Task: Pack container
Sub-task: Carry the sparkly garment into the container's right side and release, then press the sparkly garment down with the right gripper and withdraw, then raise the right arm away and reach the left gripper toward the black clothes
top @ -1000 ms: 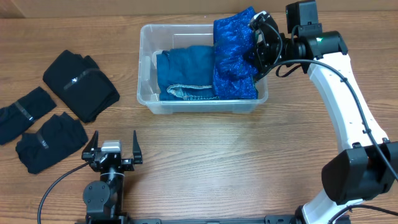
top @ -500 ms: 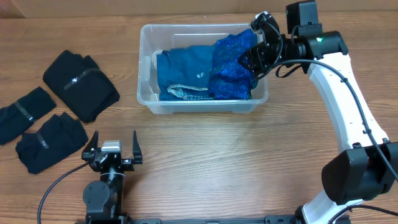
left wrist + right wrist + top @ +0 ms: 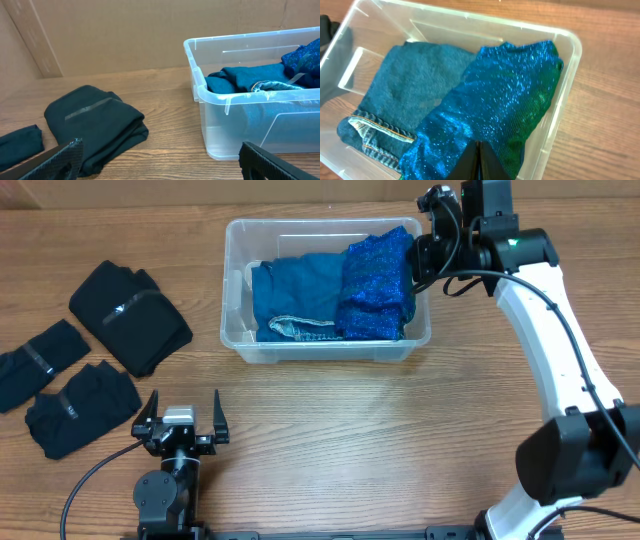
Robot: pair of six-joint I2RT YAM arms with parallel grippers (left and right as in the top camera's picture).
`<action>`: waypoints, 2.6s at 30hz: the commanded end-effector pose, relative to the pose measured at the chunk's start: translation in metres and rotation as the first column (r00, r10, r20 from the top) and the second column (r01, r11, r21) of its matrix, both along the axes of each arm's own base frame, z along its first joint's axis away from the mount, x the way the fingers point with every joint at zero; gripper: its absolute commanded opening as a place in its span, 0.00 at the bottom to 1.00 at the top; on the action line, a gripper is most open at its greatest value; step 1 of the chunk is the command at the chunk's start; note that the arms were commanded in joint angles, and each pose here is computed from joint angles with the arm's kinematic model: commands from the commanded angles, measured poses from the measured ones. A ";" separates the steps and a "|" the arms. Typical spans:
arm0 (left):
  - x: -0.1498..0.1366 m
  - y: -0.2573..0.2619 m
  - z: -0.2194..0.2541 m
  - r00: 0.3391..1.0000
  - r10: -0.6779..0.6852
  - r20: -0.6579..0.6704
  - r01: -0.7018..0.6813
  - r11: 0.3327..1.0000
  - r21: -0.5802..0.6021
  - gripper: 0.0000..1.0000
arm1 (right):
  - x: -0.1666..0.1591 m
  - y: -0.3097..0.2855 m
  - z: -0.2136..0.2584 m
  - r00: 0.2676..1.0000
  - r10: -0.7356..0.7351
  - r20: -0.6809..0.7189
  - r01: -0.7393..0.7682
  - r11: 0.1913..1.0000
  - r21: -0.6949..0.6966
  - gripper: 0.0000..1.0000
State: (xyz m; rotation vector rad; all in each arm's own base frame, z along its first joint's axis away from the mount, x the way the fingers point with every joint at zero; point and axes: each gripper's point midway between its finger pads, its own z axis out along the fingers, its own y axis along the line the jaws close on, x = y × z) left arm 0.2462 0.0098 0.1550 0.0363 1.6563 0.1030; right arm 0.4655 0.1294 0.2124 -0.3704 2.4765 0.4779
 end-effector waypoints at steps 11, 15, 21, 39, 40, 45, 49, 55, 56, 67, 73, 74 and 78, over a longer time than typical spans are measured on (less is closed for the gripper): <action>0.000 -0.001 0.001 1.000 -0.002 0.009 0.002 1.000 0.018 1.00 | -0.021 0.007 -0.120 0.937 -0.037 -0.347 -0.012 0.990 -0.139 0.04; 0.000 -0.001 0.002 1.000 -0.002 0.010 0.002 1.000 0.018 1.00 | -0.016 -0.009 -0.122 0.944 -0.090 -0.318 0.016 0.974 -0.228 0.04; 0.000 -0.001 0.001 1.000 -0.002 0.009 0.002 1.000 0.018 1.00 | -0.002 -0.006 -0.078 0.965 -0.086 -0.246 0.033 0.977 -0.211 0.04; 0.000 -0.001 0.001 1.000 -0.002 0.009 0.002 1.000 0.018 1.00 | 0.050 0.008 -0.084 0.980 -0.075 -0.184 0.041 0.983 -0.181 0.04; 0.000 -0.001 0.001 1.000 -0.002 0.009 0.002 1.000 0.018 1.00 | 0.049 0.007 -0.099 0.973 -0.076 -0.217 0.035 0.981 -0.190 0.04; 0.000 -0.001 0.001 1.000 -0.002 0.009 0.002 1.000 0.018 1.00 | 0.045 0.006 -0.127 0.957 -0.082 -0.280 0.023 0.978 -0.207 0.04; 0.000 -0.001 0.002 1.000 -0.002 0.010 0.002 1.000 0.018 1.00 | 0.050 0.005 -0.095 0.970 -0.086 -0.230 0.038 0.978 -0.204 0.04; 0.000 -0.001 0.001 1.000 -0.002 0.009 0.002 1.000 0.018 1.00 | 0.043 0.003 0.009 0.991 -0.088 -0.104 0.069 0.983 -0.168 0.09; 0.000 -0.001 0.001 1.000 -0.002 0.009 0.002 1.000 0.018 1.00 | 0.039 0.000 0.020 0.991 -0.090 -0.097 0.073 0.983 -0.166 0.09; 0.000 -0.001 0.001 1.000 -0.002 0.009 0.002 1.000 0.018 1.00 | 0.012 -0.101 0.061 0.903 -0.395 -0.171 0.380 0.918 -0.114 0.80; 0.000 -0.001 0.001 1.000 -0.002 0.009 0.002 1.000 0.018 1.00 | 0.003 -0.210 0.059 0.729 -0.648 -0.219 0.647 0.757 -0.089 1.00; 0.000 -0.001 0.001 1.000 -0.002 0.009 0.002 1.000 0.018 1.00 | 0.000 -0.222 0.059 0.714 -0.666 -0.219 0.664 0.742 -0.090 1.00; 0.000 -0.001 0.001 1.000 -0.003 0.008 0.003 1.000 0.024 1.00 | -0.018 -0.273 0.056 0.627 -0.742 -0.236 0.743 0.661 -0.103 1.00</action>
